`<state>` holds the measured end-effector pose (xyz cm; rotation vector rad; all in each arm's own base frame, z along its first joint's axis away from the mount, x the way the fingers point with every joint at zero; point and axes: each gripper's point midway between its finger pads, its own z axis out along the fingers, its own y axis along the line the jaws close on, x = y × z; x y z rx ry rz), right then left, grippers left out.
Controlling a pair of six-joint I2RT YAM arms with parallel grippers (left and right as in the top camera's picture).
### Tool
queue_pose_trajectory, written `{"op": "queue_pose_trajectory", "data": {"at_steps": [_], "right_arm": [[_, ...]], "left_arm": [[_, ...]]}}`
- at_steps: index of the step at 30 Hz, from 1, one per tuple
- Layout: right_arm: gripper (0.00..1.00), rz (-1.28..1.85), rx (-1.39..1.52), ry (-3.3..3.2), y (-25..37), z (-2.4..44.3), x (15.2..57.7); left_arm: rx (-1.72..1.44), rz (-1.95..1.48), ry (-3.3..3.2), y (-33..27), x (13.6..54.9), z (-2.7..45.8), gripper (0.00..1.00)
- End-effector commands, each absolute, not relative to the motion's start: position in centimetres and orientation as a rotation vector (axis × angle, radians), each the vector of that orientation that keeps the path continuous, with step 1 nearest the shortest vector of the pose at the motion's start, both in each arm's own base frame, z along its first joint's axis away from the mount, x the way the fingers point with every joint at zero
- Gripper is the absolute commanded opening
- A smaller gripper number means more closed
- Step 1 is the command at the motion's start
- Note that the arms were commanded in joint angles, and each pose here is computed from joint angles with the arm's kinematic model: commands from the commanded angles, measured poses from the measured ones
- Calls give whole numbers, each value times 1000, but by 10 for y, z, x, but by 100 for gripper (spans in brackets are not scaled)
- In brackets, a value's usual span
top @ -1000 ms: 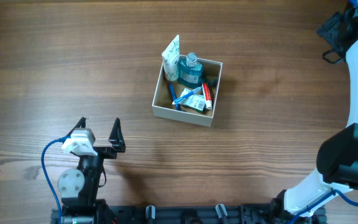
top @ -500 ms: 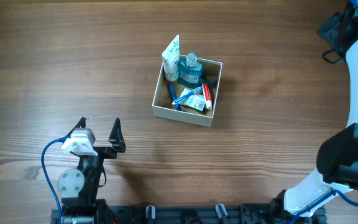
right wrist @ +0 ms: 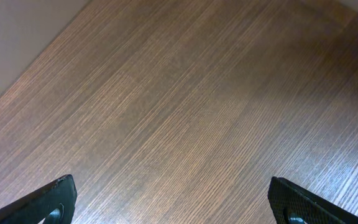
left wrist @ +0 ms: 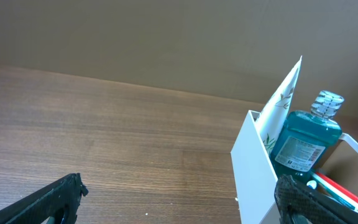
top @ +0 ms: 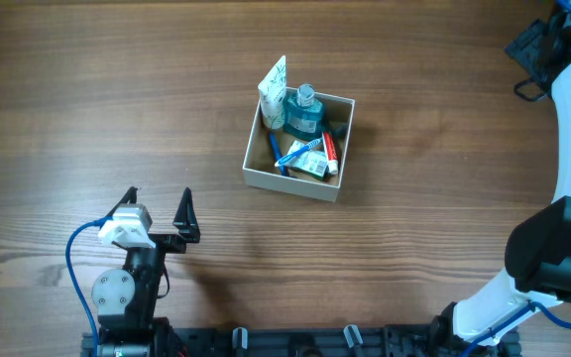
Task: Pack container
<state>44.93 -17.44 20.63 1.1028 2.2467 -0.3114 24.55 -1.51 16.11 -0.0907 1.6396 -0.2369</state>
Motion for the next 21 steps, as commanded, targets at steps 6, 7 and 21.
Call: {"op": "queue_pose_trajectory", "data": {"at_steps": [6,7,21], "right_arm": [[100,-348,1103,2252,-178,202,447],[100,-350,1101,2255,-178,202,447],[100,-330,1036,2278,-150,222,438]], "left_arm": [[-101,-241,1636,-15,245,159,100],[-101,-241,1636,-15,245,159,100],[-101,-241,1636,-15,245,159,100]]}}
